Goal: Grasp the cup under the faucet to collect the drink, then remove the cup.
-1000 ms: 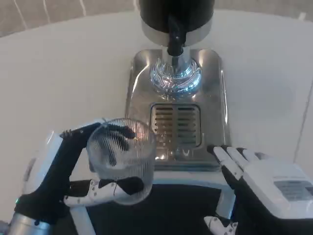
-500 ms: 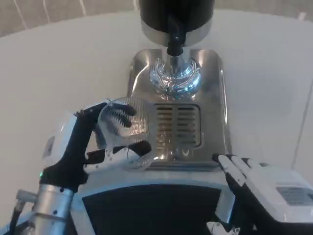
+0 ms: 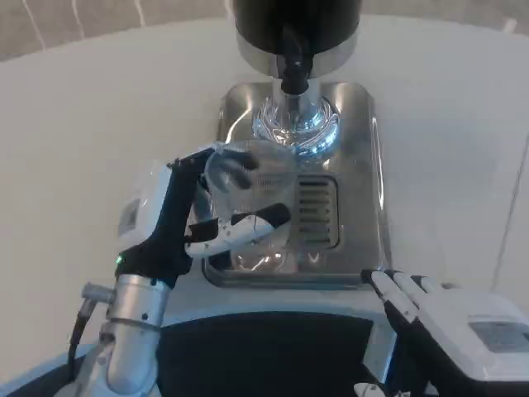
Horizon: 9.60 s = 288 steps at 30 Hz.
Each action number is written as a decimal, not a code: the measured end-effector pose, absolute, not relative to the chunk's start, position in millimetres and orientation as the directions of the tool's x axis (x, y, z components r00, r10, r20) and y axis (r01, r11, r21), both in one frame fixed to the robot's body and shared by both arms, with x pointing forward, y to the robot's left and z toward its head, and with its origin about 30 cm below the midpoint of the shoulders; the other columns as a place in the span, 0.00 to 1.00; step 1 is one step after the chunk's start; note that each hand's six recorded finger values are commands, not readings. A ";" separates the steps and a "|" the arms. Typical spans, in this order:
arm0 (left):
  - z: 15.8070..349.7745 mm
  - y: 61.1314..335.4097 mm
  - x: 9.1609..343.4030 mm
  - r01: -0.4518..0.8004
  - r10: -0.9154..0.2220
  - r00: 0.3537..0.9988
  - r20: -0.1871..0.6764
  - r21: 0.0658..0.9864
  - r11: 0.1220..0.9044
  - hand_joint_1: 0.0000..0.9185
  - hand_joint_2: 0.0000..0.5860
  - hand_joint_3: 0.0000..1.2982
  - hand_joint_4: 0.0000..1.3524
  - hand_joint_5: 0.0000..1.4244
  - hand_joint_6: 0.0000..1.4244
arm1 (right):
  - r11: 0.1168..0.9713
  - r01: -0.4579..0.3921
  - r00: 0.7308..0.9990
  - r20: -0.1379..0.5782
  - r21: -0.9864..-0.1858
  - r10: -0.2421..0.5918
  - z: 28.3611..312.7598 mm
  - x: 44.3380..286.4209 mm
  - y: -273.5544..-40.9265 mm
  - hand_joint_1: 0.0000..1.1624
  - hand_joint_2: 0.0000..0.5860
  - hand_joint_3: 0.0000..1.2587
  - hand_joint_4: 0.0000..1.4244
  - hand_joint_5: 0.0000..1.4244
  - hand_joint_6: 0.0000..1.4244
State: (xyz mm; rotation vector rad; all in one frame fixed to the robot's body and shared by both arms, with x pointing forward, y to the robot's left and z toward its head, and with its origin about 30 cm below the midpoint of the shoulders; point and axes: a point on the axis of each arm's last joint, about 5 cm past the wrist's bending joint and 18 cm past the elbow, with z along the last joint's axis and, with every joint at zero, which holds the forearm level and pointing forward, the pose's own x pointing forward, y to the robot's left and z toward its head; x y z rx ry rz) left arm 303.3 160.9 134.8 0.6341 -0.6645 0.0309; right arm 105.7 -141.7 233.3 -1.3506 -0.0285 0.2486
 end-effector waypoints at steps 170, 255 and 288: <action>160.1 287.5 215.4 -0.065 -0.422 0.867 0.265 0.900 0.432 0.07 0.12 0.05 0.06 0.15 0.09 | 0.777 -0.247 0.842 0.268 -0.578 0.467 314.2 234.2 -103.1 0.00 0.74 0.00 0.00 0.00 0.00; 152.8 207.6 280.2 -0.059 -0.223 0.896 0.385 0.601 0.797 0.48 0.10 0.00 0.00 0.19 0.21 | 0.537 -0.153 0.810 0.206 -0.829 0.548 319.8 225.8 -89.0 0.00 0.77 0.00 0.00 0.00 0.00; 155.4 180.0 309.7 0.004 -0.284 0.875 0.392 0.581 0.814 0.47 0.12 0.00 0.03 0.14 0.12 | 0.546 -0.158 0.816 0.203 -0.823 0.541 320.6 228.6 -90.5 0.00 0.78 0.00 0.00 0.00 0.00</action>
